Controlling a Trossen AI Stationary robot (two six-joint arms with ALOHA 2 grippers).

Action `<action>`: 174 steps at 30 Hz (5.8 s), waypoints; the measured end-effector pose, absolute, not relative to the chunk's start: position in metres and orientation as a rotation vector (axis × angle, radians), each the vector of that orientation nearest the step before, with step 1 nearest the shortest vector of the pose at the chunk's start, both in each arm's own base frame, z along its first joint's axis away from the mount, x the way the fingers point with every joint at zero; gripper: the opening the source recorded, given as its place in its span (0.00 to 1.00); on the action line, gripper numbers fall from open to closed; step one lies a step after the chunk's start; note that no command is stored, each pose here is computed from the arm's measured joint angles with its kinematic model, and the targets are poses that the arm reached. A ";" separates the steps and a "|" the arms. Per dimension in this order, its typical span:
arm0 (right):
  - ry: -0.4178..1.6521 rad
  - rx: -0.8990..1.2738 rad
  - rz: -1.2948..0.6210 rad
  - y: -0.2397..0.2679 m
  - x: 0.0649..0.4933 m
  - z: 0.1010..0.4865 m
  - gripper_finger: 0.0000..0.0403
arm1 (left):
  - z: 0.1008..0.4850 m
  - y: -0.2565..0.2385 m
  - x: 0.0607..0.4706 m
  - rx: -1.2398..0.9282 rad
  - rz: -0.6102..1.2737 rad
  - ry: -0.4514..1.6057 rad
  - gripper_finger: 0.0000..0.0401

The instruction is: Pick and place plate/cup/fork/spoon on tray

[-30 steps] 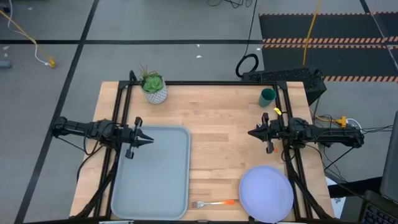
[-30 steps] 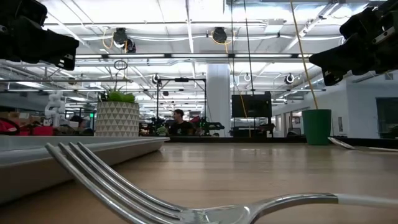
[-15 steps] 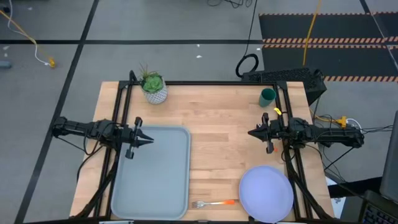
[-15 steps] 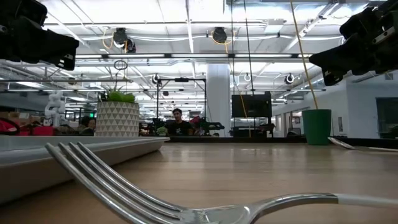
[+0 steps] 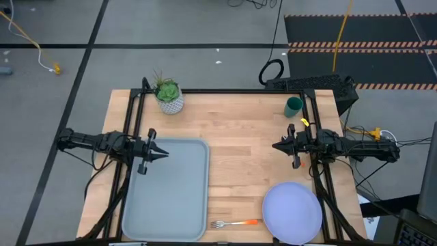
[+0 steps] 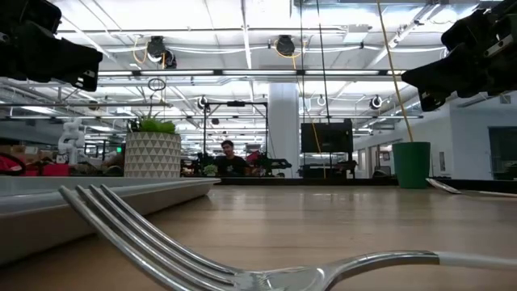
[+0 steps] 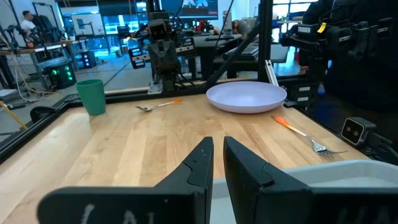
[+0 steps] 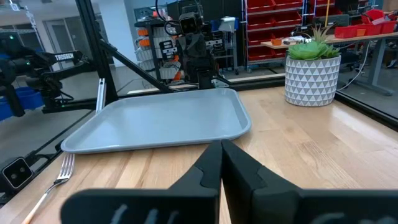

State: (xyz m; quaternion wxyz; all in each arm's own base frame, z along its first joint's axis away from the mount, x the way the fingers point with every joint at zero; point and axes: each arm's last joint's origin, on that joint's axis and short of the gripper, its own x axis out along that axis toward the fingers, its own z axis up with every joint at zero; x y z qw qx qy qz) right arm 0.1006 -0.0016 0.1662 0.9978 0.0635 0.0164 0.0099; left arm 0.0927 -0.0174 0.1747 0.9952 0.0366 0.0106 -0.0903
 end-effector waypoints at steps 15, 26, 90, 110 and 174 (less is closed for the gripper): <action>0.033 0.127 0.019 -0.002 0.101 0.166 0.00 | 0.175 -0.017 0.093 0.073 -0.181 0.021 0.10; 0.033 0.127 0.020 -0.002 0.101 0.166 0.00 | 0.175 -0.017 0.093 0.073 -0.181 0.021 0.10; 0.033 0.127 0.020 -0.002 0.101 0.166 0.00 | 0.175 -0.017 0.093 0.073 -0.181 0.021 0.10; 0.033 0.127 0.020 -0.002 0.101 0.166 0.00 | 0.175 -0.017 0.093 0.073 -0.181 0.022 0.10; 0.026 0.089 0.018 -0.002 0.101 0.167 0.00 | 0.195 -0.017 0.091 0.007 -0.177 -0.182 0.10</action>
